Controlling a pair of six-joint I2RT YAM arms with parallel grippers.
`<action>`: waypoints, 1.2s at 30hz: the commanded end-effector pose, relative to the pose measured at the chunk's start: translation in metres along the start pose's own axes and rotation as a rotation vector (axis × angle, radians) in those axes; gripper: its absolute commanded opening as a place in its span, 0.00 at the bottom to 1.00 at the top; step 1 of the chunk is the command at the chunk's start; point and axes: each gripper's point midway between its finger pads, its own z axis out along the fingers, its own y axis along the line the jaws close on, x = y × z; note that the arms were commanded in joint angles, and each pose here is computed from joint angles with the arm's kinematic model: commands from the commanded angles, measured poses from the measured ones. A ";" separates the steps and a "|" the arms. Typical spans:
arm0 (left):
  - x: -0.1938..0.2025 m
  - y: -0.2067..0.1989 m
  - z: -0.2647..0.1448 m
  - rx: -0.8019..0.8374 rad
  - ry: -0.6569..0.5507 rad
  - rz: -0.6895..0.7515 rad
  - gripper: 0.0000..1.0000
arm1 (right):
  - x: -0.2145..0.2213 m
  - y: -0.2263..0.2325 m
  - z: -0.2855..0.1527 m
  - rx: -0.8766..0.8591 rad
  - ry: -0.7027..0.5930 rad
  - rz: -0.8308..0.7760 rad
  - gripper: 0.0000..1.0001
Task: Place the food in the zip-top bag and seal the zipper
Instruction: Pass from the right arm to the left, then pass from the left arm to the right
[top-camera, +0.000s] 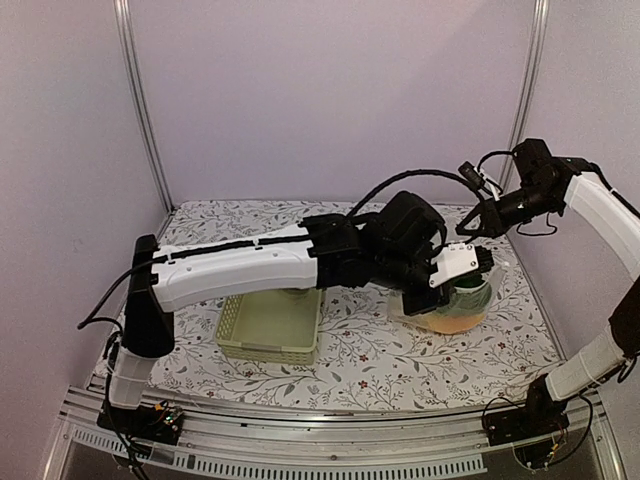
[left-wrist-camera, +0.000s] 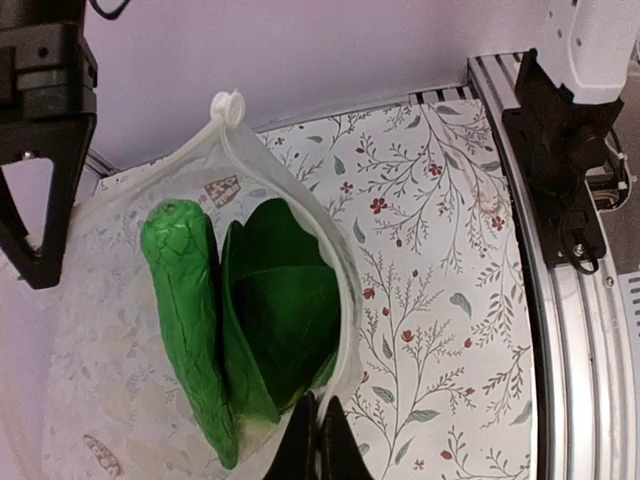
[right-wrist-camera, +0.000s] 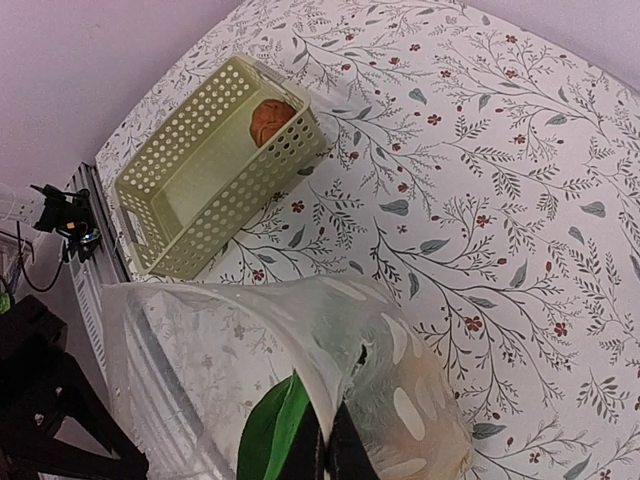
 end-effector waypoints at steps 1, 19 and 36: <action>-0.067 0.003 -0.052 -0.072 -0.221 -0.026 0.00 | -0.013 0.017 -0.024 0.017 -0.049 -0.053 0.00; -0.039 0.015 -0.021 -0.141 -0.127 -0.095 0.00 | 0.023 0.008 -0.009 0.055 0.045 -0.033 0.37; -0.058 -0.016 -0.039 -0.209 -0.111 0.220 0.00 | -0.001 -0.012 0.004 -0.046 0.093 0.024 0.52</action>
